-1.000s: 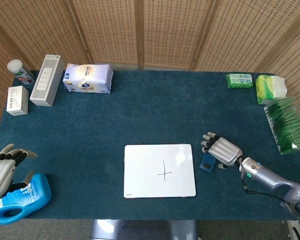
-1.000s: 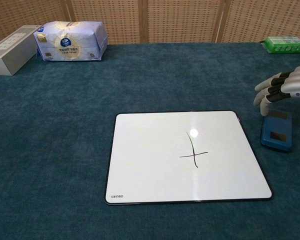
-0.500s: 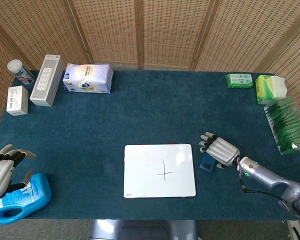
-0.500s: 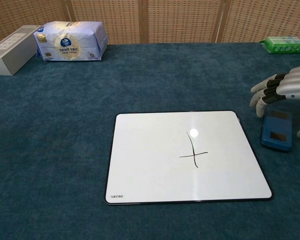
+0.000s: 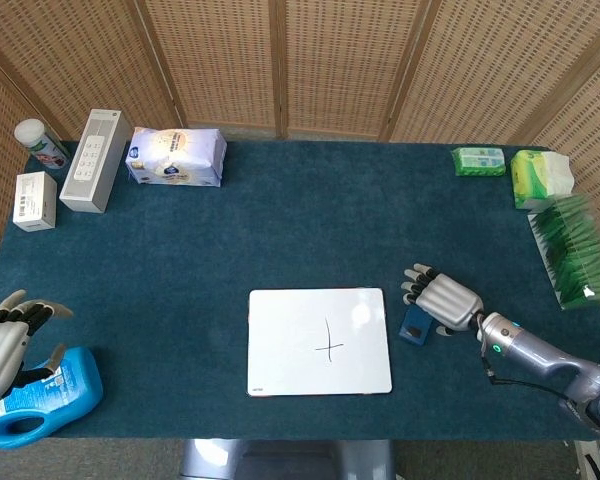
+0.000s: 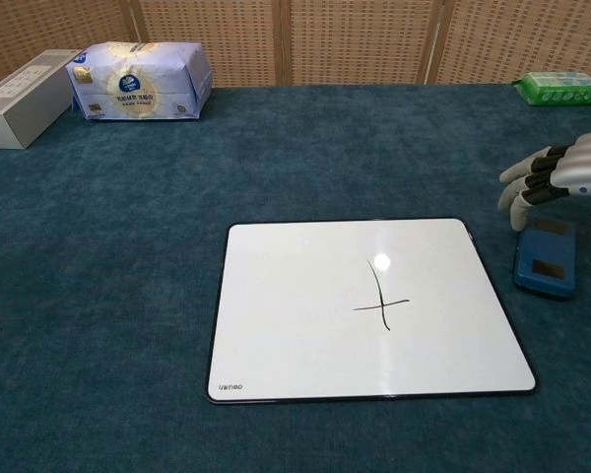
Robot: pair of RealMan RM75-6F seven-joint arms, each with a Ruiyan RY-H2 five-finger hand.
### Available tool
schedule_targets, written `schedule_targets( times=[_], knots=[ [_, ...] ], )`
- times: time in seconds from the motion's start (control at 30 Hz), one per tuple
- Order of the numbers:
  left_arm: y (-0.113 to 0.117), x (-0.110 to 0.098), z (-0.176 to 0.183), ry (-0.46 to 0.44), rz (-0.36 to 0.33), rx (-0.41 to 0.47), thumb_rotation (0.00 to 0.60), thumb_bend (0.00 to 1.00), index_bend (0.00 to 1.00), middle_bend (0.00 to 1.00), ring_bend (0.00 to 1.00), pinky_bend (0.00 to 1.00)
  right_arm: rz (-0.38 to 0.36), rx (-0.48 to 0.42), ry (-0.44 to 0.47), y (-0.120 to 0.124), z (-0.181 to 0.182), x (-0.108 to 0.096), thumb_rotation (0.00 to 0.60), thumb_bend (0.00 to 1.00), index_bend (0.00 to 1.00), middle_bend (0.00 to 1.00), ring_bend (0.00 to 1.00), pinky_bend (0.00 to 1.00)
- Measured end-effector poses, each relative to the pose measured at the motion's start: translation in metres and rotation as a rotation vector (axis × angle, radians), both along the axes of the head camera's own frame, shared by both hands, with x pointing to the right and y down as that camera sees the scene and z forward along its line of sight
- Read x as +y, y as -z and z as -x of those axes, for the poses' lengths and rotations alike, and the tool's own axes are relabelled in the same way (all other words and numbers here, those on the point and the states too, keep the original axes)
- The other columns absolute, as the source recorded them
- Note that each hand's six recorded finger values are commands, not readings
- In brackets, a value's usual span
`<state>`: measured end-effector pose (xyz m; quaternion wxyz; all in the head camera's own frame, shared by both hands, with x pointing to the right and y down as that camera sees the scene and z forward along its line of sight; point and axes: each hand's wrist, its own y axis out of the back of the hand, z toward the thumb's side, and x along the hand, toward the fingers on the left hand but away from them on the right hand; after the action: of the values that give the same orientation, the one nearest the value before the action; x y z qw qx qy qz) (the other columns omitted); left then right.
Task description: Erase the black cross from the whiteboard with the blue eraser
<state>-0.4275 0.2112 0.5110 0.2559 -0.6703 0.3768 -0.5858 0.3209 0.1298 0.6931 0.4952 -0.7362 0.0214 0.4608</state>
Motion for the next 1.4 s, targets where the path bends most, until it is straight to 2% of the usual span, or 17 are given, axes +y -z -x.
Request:
schedule_targets(
  times=[0.9, 1.4],
  knots=[
    [0.003, 0.002, 0.004, 0.011, -0.005, 0.002, 0.6, 0.49, 0.31, 0.3, 0.23, 0.1, 0.017, 0.003, 0.012, -0.009, 0.008, 0.001, 0.6, 0.01, 0.3, 0.21, 0.0, 0.15],
    [0.001, 0.001, 0.002, 0.004, -0.004, 0.005, 0.6, 0.49, 0.3, 0.3, 0.23, 0.1, 0.014, 0.011, 0.005, -0.007, 0.003, 0.001, 0.6, 0.0, 0.35, 0.22, 0.01, 0.16]
  ],
)
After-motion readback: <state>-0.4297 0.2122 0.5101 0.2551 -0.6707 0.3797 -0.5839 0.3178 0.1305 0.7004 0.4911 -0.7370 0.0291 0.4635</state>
